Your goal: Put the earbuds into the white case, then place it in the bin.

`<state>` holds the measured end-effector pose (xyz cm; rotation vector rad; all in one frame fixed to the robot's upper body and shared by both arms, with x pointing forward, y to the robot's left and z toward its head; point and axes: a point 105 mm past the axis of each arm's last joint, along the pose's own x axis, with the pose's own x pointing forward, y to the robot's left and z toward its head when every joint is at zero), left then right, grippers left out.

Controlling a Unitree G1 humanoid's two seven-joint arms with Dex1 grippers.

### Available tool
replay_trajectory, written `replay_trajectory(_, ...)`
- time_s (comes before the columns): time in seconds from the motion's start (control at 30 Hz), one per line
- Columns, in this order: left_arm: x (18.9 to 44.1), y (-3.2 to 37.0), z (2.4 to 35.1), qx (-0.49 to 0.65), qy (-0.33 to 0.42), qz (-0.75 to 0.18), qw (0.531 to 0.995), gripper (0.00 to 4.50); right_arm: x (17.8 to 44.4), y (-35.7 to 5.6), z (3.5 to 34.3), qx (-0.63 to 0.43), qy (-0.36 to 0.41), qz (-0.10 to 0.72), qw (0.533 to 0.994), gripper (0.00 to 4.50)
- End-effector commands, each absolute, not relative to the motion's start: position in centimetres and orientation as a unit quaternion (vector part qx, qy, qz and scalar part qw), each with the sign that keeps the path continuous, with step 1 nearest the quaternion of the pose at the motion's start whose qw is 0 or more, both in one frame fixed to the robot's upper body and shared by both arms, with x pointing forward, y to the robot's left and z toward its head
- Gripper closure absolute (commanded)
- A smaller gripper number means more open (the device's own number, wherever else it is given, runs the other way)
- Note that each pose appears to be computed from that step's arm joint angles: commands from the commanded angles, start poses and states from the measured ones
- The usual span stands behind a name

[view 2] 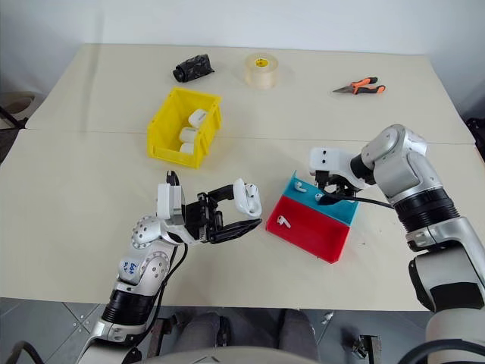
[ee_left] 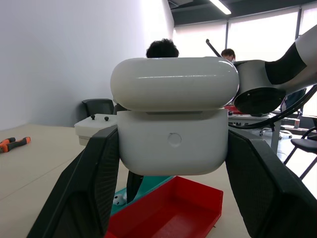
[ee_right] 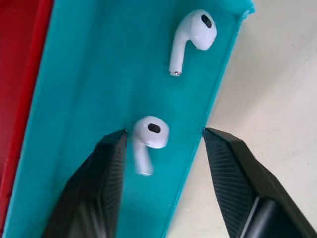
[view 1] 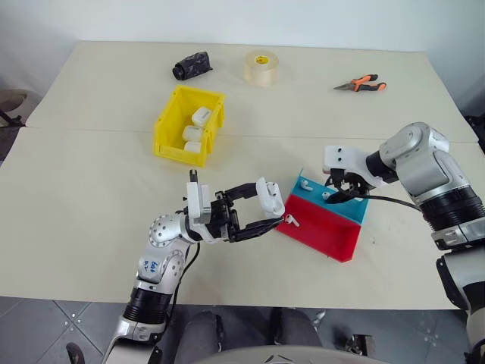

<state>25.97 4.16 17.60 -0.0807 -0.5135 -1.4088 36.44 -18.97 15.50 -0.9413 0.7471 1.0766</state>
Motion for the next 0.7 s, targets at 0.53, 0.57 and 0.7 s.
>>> replay_trajectory(0.53, 25.9, 4.19, 18.28, -0.034, -0.251, -0.639, 0.726, 1.7, 36.04, -18.72, 15.42, -0.446, 0.324, 0.495, 0.672, 3.49)
replay_trajectory(0.57, 25.91, 4.19, 18.29, -0.034, -0.251, -0.639, 0.726, 1.7, 36.07, -18.67, 15.41, -0.446, 0.323, 0.495, 0.672, 3.72)
replay_trajectory(0.7, 25.93, 4.21, 18.33, -0.034, -0.252, -0.638, 0.727, 1.7, 36.04, -18.58, 15.28, -0.445, 0.322, 0.496, 0.672, 3.72)
